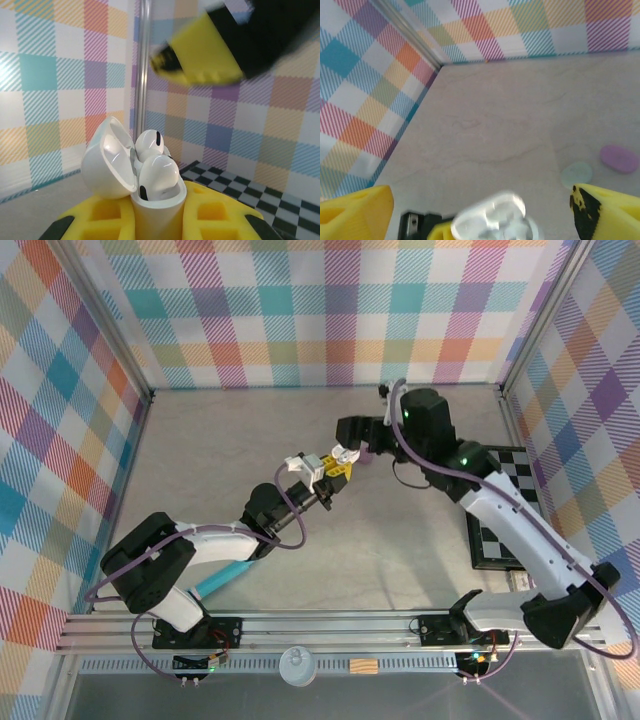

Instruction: Insert wireless bluetooth earbuds into charging case

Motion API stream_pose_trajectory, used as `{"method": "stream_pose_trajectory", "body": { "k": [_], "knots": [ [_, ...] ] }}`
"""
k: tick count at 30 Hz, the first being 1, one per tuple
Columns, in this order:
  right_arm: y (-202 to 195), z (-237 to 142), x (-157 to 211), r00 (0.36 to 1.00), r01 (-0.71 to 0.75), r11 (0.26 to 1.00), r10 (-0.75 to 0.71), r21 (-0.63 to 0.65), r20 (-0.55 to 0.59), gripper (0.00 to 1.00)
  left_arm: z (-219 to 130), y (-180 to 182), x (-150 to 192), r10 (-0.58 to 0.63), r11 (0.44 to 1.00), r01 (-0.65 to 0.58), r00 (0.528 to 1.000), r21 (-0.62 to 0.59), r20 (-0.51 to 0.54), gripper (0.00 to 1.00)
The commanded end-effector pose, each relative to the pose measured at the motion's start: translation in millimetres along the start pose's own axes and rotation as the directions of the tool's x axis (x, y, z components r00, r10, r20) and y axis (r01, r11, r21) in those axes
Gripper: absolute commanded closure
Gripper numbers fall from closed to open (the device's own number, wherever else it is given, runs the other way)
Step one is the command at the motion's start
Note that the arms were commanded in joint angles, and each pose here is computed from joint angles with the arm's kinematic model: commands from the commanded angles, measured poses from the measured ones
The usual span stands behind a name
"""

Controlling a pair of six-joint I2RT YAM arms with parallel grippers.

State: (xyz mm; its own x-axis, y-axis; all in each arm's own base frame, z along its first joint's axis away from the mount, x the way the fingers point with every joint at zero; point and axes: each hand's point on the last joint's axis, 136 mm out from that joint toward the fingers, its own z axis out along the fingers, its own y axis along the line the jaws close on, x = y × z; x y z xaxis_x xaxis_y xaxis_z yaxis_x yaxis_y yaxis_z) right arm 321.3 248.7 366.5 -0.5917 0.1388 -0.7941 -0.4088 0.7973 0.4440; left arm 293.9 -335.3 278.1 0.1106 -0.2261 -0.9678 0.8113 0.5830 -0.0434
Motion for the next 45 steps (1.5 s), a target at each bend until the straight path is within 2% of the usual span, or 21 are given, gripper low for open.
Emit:
{"method": "stream_pose_trajectory", "body": {
  "k": [1,8,17,23,27,29,32,35,38,42,45],
  "knots": [
    [-27,18,21,0.988,0.037,0.991,-0.017,0.127,-0.155,0.08,-4,-8,-15,0.081,0.995,-0.084,0.995,0.055,0.062,1.00],
    [-29,41,41,0.947,0.016,0.990,0.029,0.137,-0.319,0.09,-7,-5,-17,0.109,0.993,-0.112,0.992,0.040,0.062,1.00],
    [-38,29,81,0.886,0.017,0.989,0.053,0.147,-0.461,0.11,-5,2,-20,0.100,0.995,-0.101,0.993,0.014,0.068,1.00],
    [-38,8,95,0.882,0.012,0.992,0.051,0.129,-0.469,0.11,-7,6,-20,0.086,0.996,-0.086,0.994,-0.007,0.066,1.00],
    [-33,-3,91,0.896,0.019,0.995,0.025,0.094,-0.444,0.11,-9,7,-20,0.081,0.997,-0.081,0.995,-0.007,0.065,1.00],
    [-28,-8,83,0.912,0.040,0.997,-0.013,0.059,-0.409,0.11,-10,5,-19,0.079,0.997,-0.079,0.995,0.009,0.060,1.00],
    [-13,-16,71,0.932,0.146,0.987,-0.159,-0.063,-0.327,0.11,-17,5,-18,0.059,0.997,-0.061,0.997,0.048,0.050,1.00],
    [10,-27,70,0.909,0.310,0.917,-0.363,-0.251,-0.203,0.10,-27,3,-19,0.052,0.994,-0.054,0.998,0.093,0.022,1.00],
    [25,-37,79,0.839,0.464,0.796,-0.536,-0.387,-0.096,0.11,-38,-6,-23,0.031,0.982,-0.031,1.000,0.184,0.001,1.00],
    [36,-47,98,0.747,0.549,0.647,-0.664,-0.529,-0.037,0.11,-54,-27,-27,-0.006,0.931,0.021,0.999,0.363,-0.043,1.00],
    [35,-47,107,0.688,0.580,0.585,-0.724,-0.567,-0.043,0.13,-64,-37,-27,-0.001,0.898,0.039,0.996,0.437,-0.088,1.00]
  ]
}}
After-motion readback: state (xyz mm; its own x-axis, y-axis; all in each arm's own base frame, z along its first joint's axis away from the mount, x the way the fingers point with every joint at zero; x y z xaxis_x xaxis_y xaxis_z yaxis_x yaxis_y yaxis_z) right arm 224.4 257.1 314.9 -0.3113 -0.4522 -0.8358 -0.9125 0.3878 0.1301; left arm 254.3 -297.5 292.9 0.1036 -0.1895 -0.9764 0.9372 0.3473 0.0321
